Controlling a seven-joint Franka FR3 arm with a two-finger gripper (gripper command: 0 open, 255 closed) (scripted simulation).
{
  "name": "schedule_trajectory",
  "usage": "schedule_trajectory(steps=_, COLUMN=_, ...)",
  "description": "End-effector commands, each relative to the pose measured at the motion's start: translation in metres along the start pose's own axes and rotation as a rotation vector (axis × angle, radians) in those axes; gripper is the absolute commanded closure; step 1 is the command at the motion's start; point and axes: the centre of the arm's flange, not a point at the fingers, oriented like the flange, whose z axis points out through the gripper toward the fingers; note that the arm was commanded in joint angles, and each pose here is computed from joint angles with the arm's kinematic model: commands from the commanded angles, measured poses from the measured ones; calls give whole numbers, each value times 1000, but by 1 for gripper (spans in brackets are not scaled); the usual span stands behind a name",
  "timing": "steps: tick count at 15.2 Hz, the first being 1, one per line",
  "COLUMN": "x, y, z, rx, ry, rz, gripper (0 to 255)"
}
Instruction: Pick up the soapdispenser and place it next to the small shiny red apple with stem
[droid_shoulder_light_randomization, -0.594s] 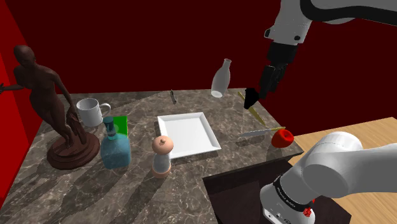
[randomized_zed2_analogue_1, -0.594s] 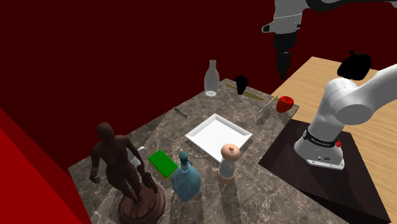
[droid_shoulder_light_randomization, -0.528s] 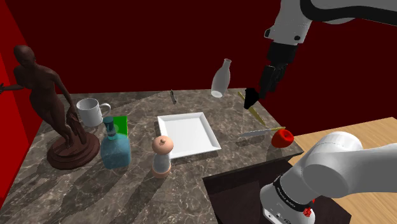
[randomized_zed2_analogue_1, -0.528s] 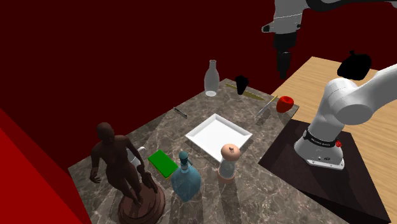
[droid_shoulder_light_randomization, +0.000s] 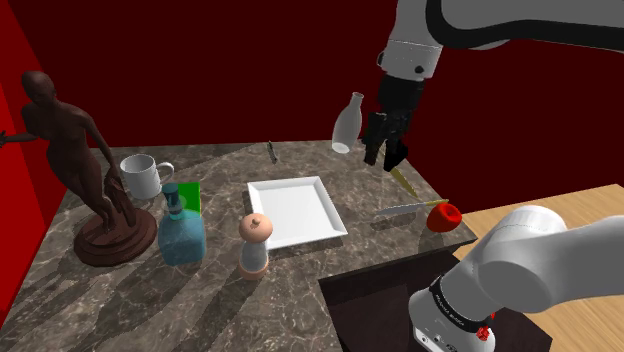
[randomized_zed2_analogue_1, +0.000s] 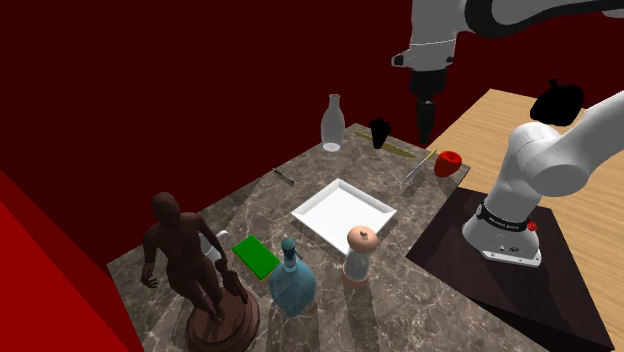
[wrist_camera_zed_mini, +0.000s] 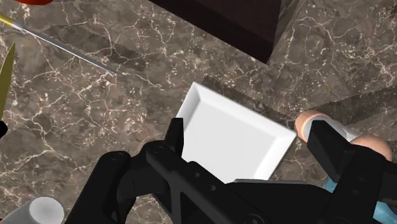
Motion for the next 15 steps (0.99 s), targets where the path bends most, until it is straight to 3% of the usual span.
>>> schedule_trajectory(steps=1, x=13, y=-21, z=6, rx=4, ry=10, rz=3, gripper=0)
schedule_trajectory(steps=15, x=108, y=-166, z=42, rx=22, ry=71, rz=19, gripper=0)
